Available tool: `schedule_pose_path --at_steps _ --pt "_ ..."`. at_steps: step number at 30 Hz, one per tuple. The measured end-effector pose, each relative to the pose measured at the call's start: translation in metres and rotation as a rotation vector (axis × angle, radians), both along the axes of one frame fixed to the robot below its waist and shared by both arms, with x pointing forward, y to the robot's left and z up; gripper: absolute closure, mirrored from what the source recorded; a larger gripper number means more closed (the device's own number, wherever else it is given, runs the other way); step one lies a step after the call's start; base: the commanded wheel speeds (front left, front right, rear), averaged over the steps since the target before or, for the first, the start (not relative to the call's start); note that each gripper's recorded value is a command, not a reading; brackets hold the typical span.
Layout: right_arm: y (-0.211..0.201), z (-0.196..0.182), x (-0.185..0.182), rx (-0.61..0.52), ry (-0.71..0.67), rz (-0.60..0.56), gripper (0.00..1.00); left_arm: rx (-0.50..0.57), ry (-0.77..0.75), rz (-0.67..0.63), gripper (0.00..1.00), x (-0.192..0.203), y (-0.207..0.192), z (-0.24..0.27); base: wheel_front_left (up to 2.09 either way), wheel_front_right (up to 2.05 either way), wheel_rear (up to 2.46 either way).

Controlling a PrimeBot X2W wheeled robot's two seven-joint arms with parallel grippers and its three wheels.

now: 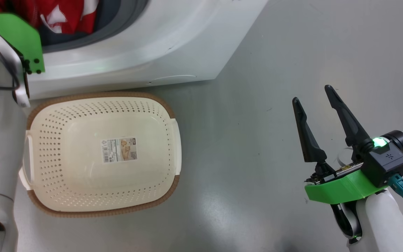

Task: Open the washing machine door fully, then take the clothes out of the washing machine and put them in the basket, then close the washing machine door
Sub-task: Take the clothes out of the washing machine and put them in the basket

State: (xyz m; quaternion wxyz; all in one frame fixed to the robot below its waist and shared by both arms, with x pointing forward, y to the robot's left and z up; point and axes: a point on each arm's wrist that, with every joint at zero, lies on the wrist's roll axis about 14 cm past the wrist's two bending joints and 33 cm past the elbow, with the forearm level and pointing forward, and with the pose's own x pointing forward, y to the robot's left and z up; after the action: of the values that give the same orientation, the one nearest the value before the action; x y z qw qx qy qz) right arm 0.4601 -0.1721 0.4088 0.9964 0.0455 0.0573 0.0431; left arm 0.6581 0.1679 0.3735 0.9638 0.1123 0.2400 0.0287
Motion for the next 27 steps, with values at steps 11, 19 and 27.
schedule_pose_path --at_steps 11,19,27 --pt "-0.001 -0.006 0.0 0.019 0.015 -0.008 0.0 0.009 0.076 0.001 1.0 -0.004 0.004 -0.017 0.0 0.0 0.0" --pt "-0.001 -0.005 0.0 0.028 0.014 -0.01 0.0 -0.032 -0.058 -0.028 1.0 0.007 -0.003 0.008 0.0 0.0 0.0" --pt "0.003 -0.001 0.002 0.035 0.001 -0.002 0.0 -0.166 -0.266 -0.037 1.0 0.015 -0.01 0.047 0.0 0.0 0.0"
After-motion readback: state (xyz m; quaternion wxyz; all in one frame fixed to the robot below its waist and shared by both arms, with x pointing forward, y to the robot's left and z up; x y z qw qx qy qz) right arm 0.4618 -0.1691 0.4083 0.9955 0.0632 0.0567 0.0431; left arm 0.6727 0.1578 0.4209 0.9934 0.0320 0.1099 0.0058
